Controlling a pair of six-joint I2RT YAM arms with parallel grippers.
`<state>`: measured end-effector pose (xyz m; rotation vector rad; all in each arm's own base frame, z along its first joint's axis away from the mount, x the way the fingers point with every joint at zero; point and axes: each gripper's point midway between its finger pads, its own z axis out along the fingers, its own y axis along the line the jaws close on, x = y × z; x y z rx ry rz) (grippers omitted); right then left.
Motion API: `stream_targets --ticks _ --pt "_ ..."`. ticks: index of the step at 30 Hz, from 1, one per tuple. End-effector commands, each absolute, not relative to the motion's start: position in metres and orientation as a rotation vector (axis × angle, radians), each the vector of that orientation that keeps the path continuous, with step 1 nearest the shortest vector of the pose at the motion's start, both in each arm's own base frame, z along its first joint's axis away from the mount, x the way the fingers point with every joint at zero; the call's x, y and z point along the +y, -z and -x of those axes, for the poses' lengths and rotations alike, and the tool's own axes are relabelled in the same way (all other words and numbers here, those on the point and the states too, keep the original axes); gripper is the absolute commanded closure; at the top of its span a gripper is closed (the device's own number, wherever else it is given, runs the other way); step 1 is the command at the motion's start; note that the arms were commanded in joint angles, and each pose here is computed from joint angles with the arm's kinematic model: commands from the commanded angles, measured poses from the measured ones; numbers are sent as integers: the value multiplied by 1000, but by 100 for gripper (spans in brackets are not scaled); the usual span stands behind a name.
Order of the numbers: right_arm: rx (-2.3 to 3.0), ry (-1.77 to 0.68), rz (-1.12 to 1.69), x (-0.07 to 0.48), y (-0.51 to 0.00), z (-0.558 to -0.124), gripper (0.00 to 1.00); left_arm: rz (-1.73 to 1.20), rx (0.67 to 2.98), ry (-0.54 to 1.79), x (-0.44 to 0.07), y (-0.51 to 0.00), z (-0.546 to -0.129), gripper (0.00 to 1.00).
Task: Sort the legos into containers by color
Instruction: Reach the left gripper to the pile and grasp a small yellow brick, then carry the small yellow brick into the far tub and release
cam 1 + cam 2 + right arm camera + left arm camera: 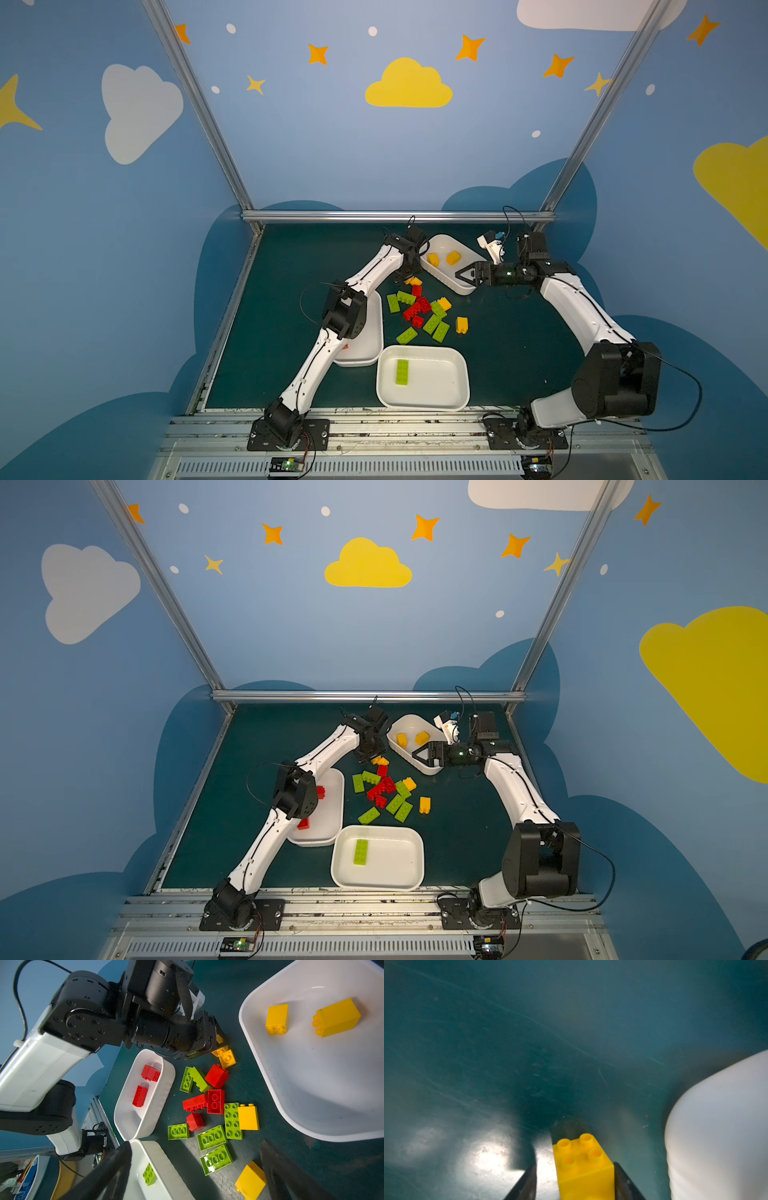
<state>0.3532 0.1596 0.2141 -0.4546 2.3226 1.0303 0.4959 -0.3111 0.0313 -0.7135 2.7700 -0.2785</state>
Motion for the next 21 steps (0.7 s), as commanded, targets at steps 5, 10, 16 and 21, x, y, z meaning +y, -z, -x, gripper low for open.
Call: stream_targets --ticks 5,10,16,21 --pt "2310 -1036 477 162 -222 -351 5 657 2790 175 -296 -28 -493 62" --pt "2307 -1026 474 160 -223 -351 5 598 2762 140 -286 -44 -498 75" --pt "2301 -1015 460 157 -225 -353 5 396 2693 191 -293 -95 -505 75" --pt "2290 -1009 446 155 -228 -357 5 113 2604 311 -321 -140 -507 76"
